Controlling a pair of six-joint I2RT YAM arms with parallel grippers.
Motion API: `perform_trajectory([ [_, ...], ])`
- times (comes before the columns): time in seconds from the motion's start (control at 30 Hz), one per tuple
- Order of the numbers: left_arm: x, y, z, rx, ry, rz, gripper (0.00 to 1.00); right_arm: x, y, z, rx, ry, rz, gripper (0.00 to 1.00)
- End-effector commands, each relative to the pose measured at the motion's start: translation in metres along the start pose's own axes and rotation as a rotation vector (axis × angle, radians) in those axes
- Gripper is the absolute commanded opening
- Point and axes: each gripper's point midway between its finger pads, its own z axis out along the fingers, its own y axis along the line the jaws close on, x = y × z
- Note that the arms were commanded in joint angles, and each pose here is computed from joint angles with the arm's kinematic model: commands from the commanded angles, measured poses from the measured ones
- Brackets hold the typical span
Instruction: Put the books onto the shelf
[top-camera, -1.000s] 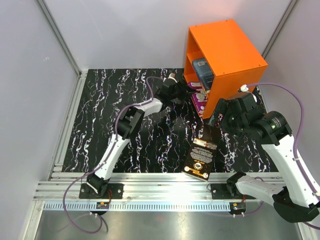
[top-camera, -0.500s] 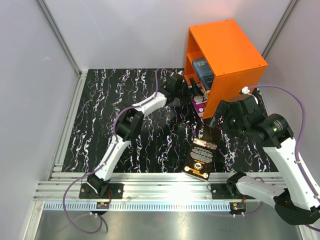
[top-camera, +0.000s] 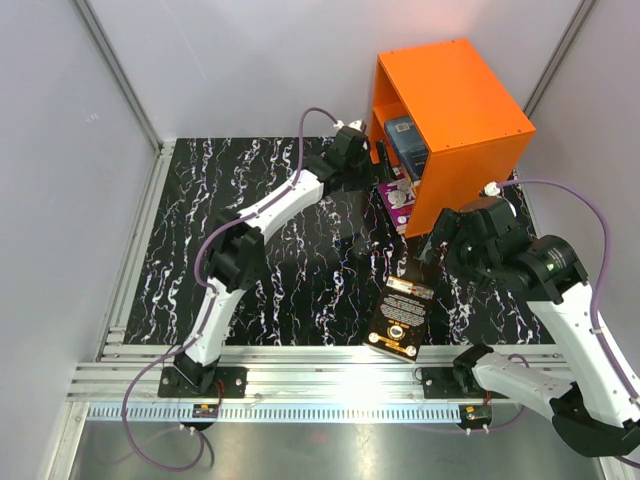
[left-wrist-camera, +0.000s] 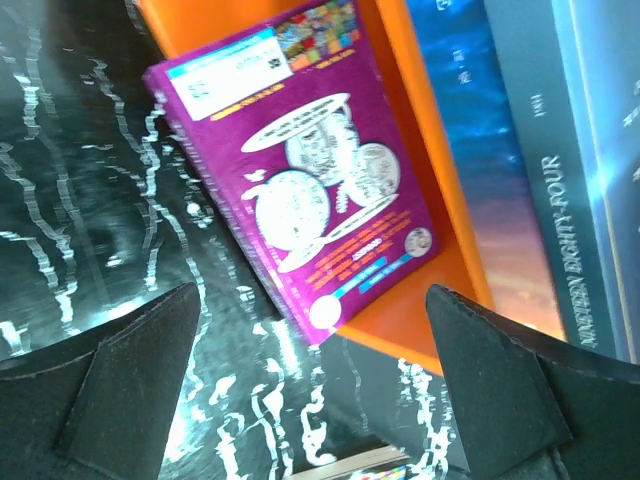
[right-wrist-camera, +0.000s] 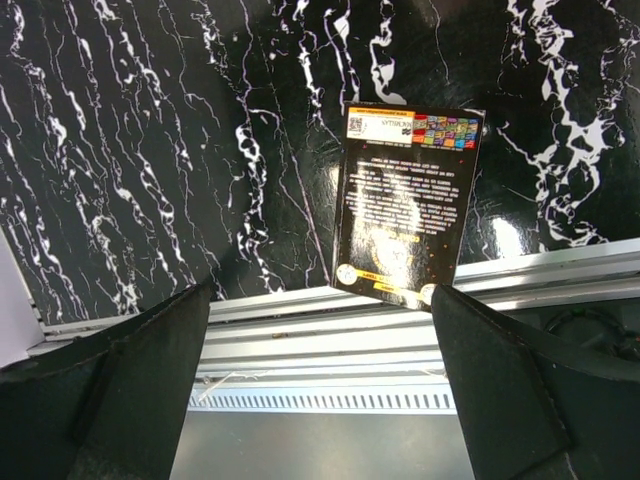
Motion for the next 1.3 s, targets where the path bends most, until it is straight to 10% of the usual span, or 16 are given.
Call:
perform_trajectory([
  [0.0, 0.002, 0.017, -0.012, -0.073, 0.003, 0.040, 0.97, 0.029, -0.037, -0.013, 0.121, 0.105, -0.005, 1.00],
  [0.13, 0.010, 0.023, -0.010, -0.077, 0.010, 0.025, 0.75, 0.031, -0.039, -0.016, 0.116, 0.099, 0.007, 1.00],
  [0.23, 0.015, 0.022, 0.000, -0.061, 0.028, 0.006, 0.24, 0.032, -0.040, -0.017, 0.113, 0.097, 0.020, 1.00],
  [0.33, 0.021, 0.024, 0.012, -0.070, 0.053, -0.006, 0.07, 0.032, -0.041, -0.018, 0.115, 0.094, 0.028, 0.98],
  [1.27, 0.057, 0.016, 0.072, -0.027, 0.107, -0.071, 0.03, 0.028, -0.054, -0.021, 0.191, 0.081, 0.005, 0.99],
])
